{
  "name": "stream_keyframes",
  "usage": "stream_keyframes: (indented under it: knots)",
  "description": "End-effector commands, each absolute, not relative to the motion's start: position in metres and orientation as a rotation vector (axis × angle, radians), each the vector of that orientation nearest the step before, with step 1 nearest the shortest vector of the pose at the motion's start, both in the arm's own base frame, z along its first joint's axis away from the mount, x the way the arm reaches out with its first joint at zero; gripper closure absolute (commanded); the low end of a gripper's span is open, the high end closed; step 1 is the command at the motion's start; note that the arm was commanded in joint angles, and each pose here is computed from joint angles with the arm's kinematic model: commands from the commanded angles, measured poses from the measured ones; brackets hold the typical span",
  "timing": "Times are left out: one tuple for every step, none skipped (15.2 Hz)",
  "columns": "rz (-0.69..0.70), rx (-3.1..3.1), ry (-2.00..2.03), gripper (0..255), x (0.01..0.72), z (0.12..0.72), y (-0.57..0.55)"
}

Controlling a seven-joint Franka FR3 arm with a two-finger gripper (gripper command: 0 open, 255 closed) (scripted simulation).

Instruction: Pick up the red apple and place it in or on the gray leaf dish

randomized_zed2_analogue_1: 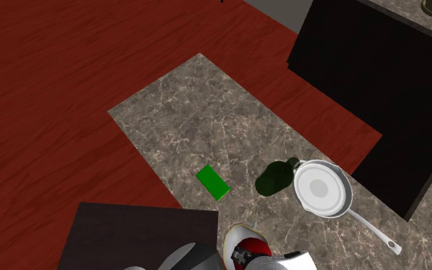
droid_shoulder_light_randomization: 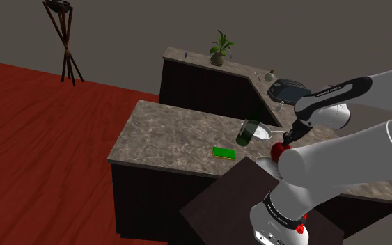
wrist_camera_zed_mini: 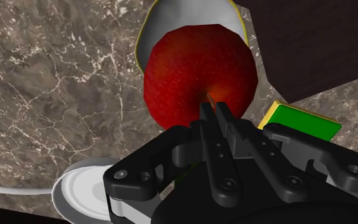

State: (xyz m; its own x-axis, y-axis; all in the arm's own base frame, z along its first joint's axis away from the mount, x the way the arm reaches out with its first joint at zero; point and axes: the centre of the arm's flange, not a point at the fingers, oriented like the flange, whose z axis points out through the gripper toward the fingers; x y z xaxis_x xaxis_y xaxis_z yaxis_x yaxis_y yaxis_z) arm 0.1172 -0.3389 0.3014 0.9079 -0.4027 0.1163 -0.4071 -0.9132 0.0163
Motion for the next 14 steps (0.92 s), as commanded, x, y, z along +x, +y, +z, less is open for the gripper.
stream_keyframes:
  knots:
    - [0.172,3.028,-0.643,255,0.117,0.291,-0.339]
    - [0.172,3.028,-0.643,255,0.117,0.286,-0.339]
    - [0.172,3.028,-0.643,255,0.117,0.281,-0.339]
    - [0.172,3.028,-0.643,255,0.117,0.276,-0.339]
    - [0.172,3.028,-0.643,255,0.117,0.27,-0.339]
    - [0.172,3.028,-0.643,255,0.117,0.265,-0.339]
    - [0.172,3.028,-0.643,255,0.117,0.26,-0.339]
    - [0.172,3.028,-0.643,255,0.117,0.254,-0.339]
    - [0.172,3.028,-0.643,255,0.117,0.248,-0.339]
    - [0.172,3.028,-0.643,255,0.117,0.248,-0.339]
    - [0.172,3.028,-0.643,255,0.117,0.248,-0.339]
    - [0.172,3.028,-0.643,255,0.117,0.248,-0.339]
    - [0.172,3.028,-0.643,255,0.117,0.248,-0.339]
    - [0.172,3.028,-0.643,255,0.117,0.248,-0.339]
